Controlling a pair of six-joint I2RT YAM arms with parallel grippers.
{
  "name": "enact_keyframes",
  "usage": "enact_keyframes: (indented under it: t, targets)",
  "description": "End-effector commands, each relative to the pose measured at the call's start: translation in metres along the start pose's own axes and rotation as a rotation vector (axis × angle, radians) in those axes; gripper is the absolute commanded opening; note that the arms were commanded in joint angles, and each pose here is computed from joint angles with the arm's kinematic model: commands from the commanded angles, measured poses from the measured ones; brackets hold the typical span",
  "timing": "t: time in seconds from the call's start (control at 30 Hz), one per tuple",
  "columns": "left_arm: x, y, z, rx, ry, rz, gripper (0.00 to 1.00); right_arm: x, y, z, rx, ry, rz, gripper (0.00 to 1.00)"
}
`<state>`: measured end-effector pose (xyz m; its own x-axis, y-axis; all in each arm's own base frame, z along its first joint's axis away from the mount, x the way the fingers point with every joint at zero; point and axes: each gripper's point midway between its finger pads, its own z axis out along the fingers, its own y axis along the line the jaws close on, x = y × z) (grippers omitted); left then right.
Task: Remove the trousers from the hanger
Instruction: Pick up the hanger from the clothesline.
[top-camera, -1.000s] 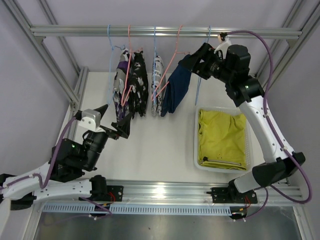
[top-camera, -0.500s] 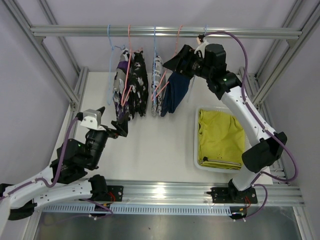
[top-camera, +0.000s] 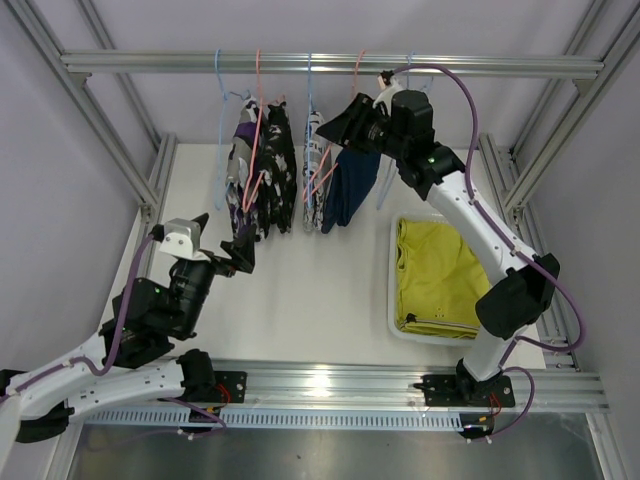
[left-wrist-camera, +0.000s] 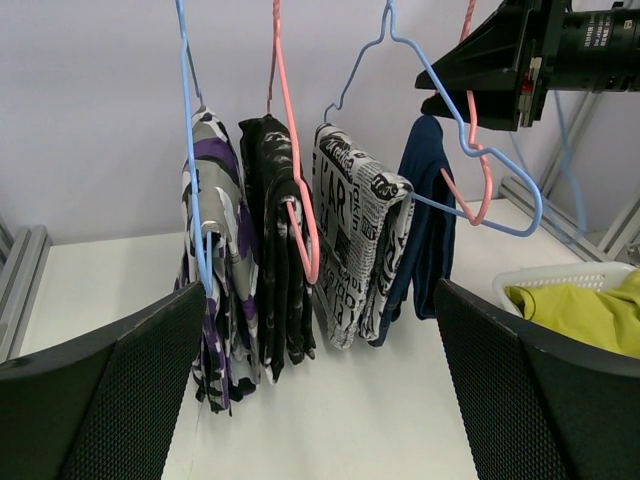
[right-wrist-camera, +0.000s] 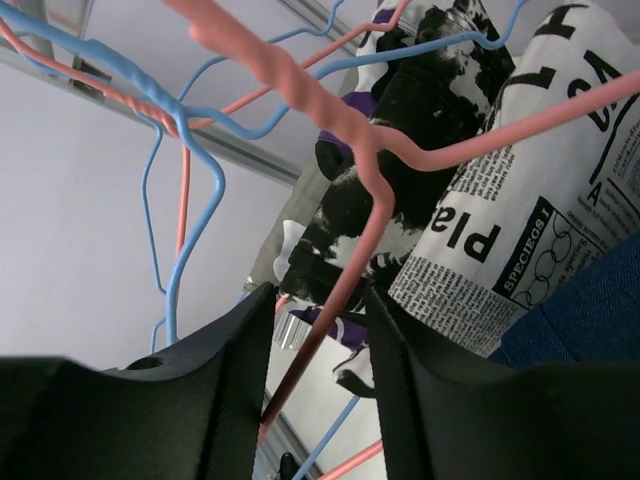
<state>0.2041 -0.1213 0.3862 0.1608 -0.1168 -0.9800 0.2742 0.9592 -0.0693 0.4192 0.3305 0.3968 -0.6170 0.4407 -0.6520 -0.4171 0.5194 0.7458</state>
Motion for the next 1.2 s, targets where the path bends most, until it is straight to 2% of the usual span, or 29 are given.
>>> enact_keyframes:
  t: [0.0,0.2,0.33,0.4,0.73,1.17]
  targets:
    - [-0.004,0.0,-0.001,0.009,-0.017,-0.027,0.99,-0.02,0.022,-0.003,-0.058,-0.096,-0.031,0.38]
    - [0.0,0.002,-0.002,0.003,-0.001,-0.009,0.99,-0.021,0.021,-0.01,-0.056,-0.113,-0.038,0.14]
    - [0.002,0.003,-0.001,-0.004,0.009,0.0,0.99,-0.02,0.019,-0.014,-0.033,-0.112,-0.05,0.08]
    - [0.001,0.002,-0.001,0.0,0.006,-0.006,0.99,-0.022,0.021,-0.017,-0.034,-0.114,-0.071,0.0]
    - [0.002,0.0,-0.001,0.015,0.012,-0.006,0.99,-0.04,0.012,-0.022,-0.025,-0.149,-0.08,0.0]
    - [0.002,-0.003,-0.002,0.031,0.021,-0.011,1.0,-0.047,-0.001,0.003,-0.031,-0.195,-0.061,0.0]
